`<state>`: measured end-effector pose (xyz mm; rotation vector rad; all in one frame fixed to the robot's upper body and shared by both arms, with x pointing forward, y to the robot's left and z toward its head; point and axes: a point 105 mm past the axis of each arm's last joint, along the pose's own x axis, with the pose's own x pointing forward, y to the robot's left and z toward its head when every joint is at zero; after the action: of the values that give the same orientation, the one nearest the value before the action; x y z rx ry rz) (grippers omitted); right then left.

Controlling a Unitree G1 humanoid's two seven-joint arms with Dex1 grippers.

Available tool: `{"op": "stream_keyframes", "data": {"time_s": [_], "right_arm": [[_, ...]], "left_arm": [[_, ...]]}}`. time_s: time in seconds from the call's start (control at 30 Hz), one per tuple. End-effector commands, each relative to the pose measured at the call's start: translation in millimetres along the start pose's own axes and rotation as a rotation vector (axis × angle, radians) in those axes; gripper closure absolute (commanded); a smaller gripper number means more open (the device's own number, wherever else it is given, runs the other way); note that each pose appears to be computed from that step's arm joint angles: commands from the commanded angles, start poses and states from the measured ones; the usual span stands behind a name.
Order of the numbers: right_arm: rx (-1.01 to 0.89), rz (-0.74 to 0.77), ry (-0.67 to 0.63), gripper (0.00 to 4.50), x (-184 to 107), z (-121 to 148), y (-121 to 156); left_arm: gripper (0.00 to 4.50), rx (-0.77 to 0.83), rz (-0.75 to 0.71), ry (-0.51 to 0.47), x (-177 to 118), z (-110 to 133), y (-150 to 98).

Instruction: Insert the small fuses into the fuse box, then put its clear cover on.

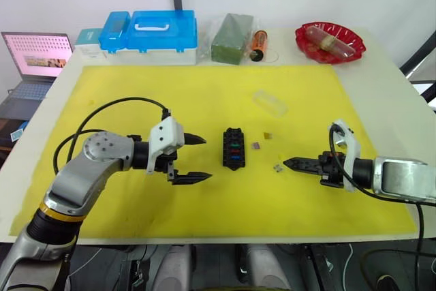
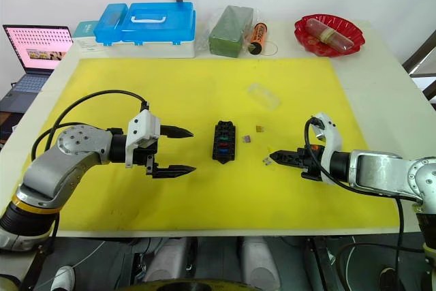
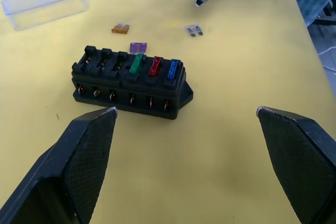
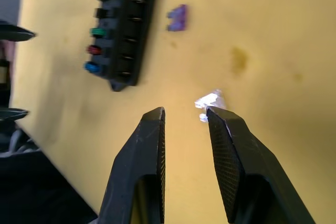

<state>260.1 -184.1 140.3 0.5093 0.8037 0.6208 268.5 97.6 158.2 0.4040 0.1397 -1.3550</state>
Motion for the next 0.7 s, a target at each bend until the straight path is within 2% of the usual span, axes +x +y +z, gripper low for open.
{"op": "stream_keyframes", "data": {"time_s": [0.03,0.43,0.7], "right_arm": [[0.004,0.038,0.005,3.13,2,-1,-1],[0.077,0.037,0.012,3.13,9,-14,-22],[0.105,0.054,-0.018,3.13,12,-9,-25]], "left_arm": [[0.0,0.041,-0.005,-0.02,-3,8,-2],[0.0,0.044,-0.006,-0.021,-2,7,0],[0.0,0.045,-0.011,-0.023,-1,6,-1]]}}
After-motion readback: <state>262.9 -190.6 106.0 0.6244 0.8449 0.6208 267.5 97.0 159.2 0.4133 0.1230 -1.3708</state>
